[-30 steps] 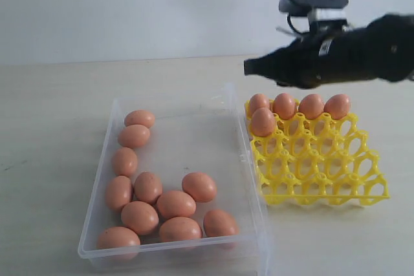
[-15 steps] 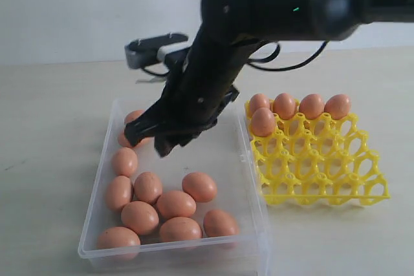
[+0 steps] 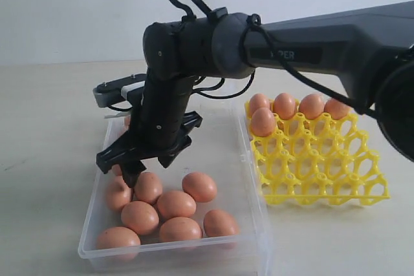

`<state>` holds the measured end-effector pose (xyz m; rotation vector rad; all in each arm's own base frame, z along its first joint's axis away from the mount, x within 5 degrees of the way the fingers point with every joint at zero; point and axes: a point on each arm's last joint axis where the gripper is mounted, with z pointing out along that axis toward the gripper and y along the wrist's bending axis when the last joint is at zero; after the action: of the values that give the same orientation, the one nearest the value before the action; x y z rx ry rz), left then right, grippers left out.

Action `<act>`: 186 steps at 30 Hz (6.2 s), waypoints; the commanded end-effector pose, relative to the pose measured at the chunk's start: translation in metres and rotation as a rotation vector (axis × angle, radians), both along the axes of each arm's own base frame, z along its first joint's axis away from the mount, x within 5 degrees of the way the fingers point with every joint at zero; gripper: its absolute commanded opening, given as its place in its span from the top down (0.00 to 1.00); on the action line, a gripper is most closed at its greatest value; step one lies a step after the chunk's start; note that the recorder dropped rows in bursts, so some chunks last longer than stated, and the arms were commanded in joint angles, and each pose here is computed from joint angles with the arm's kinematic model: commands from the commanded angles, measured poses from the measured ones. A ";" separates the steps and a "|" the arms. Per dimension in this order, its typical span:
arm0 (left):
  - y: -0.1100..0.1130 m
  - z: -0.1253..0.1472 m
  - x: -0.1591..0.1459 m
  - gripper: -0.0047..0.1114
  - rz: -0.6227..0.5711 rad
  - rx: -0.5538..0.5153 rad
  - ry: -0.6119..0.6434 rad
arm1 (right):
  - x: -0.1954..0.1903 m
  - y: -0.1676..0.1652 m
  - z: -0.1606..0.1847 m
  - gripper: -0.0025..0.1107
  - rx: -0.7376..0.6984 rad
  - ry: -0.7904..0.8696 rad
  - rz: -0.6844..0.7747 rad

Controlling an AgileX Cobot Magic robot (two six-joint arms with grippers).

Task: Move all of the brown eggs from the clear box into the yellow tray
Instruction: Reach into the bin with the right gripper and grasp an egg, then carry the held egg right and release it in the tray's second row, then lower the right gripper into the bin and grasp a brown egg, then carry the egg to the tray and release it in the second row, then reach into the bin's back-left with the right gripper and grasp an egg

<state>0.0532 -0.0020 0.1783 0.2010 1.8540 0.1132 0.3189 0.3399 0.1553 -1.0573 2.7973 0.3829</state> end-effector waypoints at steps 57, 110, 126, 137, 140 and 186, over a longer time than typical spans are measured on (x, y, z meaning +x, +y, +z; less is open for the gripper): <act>0.000 0.002 0.000 0.96 -0.002 -0.005 -0.016 | -0.001 -0.237 -0.028 0.53 0.357 -0.697 -0.675; 0.000 0.002 0.000 0.96 -0.002 -0.005 -0.016 | -0.002 -0.054 0.007 0.44 -0.156 -0.058 0.129; 0.000 0.002 0.000 0.96 -0.002 -0.005 -0.016 | 0.008 -0.054 -0.001 0.98 -0.124 -0.109 0.111; 0.000 0.002 0.000 0.96 -0.002 -0.005 -0.016 | 0.002 -0.203 0.052 0.98 0.259 -0.674 -0.450; 0.000 0.002 0.000 0.96 -0.002 -0.005 -0.016 | 0.002 -0.227 0.043 0.98 0.272 -0.730 -0.512; 0.000 0.002 0.000 0.96 -0.002 -0.005 -0.016 | -0.002 -0.166 0.114 0.98 0.037 -0.699 0.014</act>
<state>0.0532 -0.0020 0.1783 0.2010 1.8540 0.1132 0.3263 0.1442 0.2603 -0.6269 2.1483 0.1251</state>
